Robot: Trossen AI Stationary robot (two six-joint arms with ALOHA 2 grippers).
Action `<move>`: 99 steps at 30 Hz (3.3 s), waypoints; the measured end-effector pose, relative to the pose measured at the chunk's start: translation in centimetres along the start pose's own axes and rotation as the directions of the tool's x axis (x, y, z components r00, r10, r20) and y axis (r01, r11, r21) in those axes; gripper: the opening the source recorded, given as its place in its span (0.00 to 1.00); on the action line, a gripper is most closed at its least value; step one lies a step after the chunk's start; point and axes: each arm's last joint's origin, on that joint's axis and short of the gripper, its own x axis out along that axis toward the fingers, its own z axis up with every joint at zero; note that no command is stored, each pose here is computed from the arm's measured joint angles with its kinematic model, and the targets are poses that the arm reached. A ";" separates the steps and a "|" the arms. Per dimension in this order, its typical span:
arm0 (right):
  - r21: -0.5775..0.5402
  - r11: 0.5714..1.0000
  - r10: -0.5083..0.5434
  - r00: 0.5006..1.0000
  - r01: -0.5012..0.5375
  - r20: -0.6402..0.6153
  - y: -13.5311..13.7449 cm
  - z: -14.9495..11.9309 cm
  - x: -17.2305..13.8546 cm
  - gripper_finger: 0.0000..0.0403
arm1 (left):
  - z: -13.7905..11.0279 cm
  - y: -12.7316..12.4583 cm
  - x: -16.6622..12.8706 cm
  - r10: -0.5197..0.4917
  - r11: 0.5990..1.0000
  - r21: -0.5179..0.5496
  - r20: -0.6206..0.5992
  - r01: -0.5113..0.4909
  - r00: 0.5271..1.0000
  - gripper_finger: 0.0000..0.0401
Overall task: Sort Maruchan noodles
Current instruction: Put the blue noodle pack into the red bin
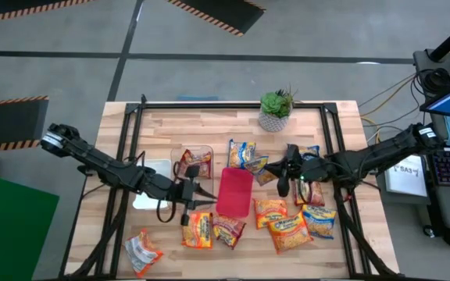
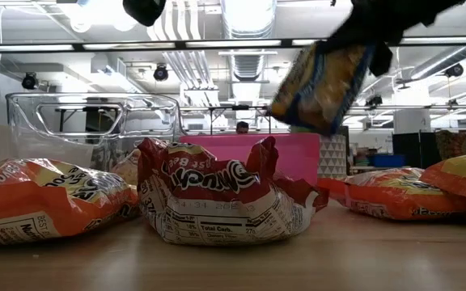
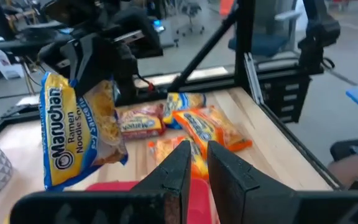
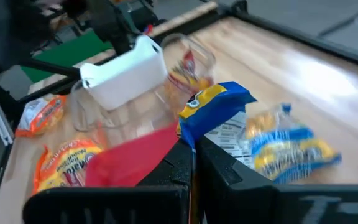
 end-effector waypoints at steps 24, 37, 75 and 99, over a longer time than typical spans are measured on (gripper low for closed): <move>-0.696 0.716 -0.240 0.915 -0.058 -0.323 5.5 5.0 9.4 0.02 | 2.5 1.0 -3.8 0.025 1.000 -0.017 0.174 -0.022 0.985 0.09; -0.791 0.591 -0.339 0.841 -0.159 -0.422 6.0 3.2 12.9 0.02 | 2.2 0.9 -3.6 0.019 1.000 -0.020 0.151 -0.016 0.988 0.09; -0.511 0.859 -0.085 0.974 -0.036 -0.211 4.0 1.0 4.6 0.02 | -1.0 4.5 1.5 0.185 0.965 -0.185 -0.032 -0.188 0.982 0.17; -0.382 0.922 0.163 0.959 -0.065 0.231 -2.1 -0.8 0.7 0.02 | -2.9 11.7 4.9 0.256 0.932 -0.244 -0.073 -0.266 0.964 0.54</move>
